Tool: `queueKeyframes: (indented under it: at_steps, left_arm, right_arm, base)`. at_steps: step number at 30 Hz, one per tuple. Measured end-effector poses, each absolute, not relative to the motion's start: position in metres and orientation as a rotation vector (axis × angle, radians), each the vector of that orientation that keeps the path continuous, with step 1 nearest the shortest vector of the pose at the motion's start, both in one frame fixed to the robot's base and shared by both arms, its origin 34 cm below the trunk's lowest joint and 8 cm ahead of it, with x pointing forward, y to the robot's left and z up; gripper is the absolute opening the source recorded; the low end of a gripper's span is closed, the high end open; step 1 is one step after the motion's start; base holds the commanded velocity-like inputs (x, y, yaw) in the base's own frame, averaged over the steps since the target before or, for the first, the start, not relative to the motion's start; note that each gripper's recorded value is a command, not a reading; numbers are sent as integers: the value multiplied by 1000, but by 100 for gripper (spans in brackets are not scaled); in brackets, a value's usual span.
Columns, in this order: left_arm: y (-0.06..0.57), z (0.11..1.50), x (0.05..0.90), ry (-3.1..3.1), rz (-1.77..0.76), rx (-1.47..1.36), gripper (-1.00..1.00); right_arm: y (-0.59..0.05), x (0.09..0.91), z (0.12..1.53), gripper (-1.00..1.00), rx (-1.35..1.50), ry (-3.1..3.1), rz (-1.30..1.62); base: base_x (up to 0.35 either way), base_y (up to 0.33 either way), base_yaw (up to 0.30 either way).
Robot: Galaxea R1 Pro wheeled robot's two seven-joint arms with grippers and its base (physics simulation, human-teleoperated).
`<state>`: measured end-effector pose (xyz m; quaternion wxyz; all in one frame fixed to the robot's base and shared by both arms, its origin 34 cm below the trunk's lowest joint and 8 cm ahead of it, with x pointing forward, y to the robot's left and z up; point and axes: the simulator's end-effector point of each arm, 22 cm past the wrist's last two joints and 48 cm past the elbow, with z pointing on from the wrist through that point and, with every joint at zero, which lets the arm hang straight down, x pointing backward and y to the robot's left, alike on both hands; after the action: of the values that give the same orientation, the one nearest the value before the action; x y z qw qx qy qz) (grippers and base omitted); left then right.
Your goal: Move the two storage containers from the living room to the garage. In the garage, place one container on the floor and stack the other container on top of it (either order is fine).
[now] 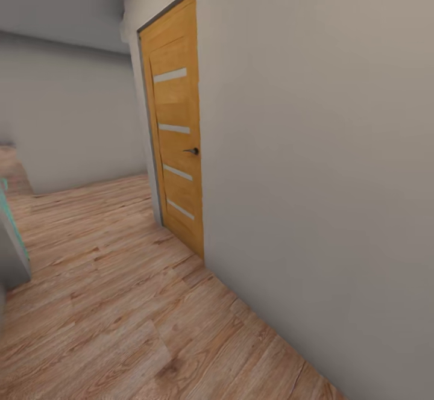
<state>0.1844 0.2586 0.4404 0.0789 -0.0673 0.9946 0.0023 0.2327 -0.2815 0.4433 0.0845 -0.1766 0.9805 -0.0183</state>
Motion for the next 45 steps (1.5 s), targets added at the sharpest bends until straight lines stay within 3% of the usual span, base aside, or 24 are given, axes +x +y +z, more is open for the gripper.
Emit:
queueKeyframes:
  at_steps: [13,26,37,45]
  left_arm:
    - [258,441,190,2963,5,-201,100]
    - [258,441,190,2962,5,-201,100]
    - [259,441,190,2962,6,-198,100]
    - [259,441,190,2962,6,-199,100]
  right_arm:
    - [-282,238,445,100,-523,2912,-58]
    - [-282,237,445,100,-523,2917,-61]
    - [-282,237,445,100,-524,2916,-60]
    - [-283,238,445,100,-522,2914,-62]
  base:
    - [0,0,211]
    - [5,0,16]
    - [269,0,5]
    - [315,0,225]
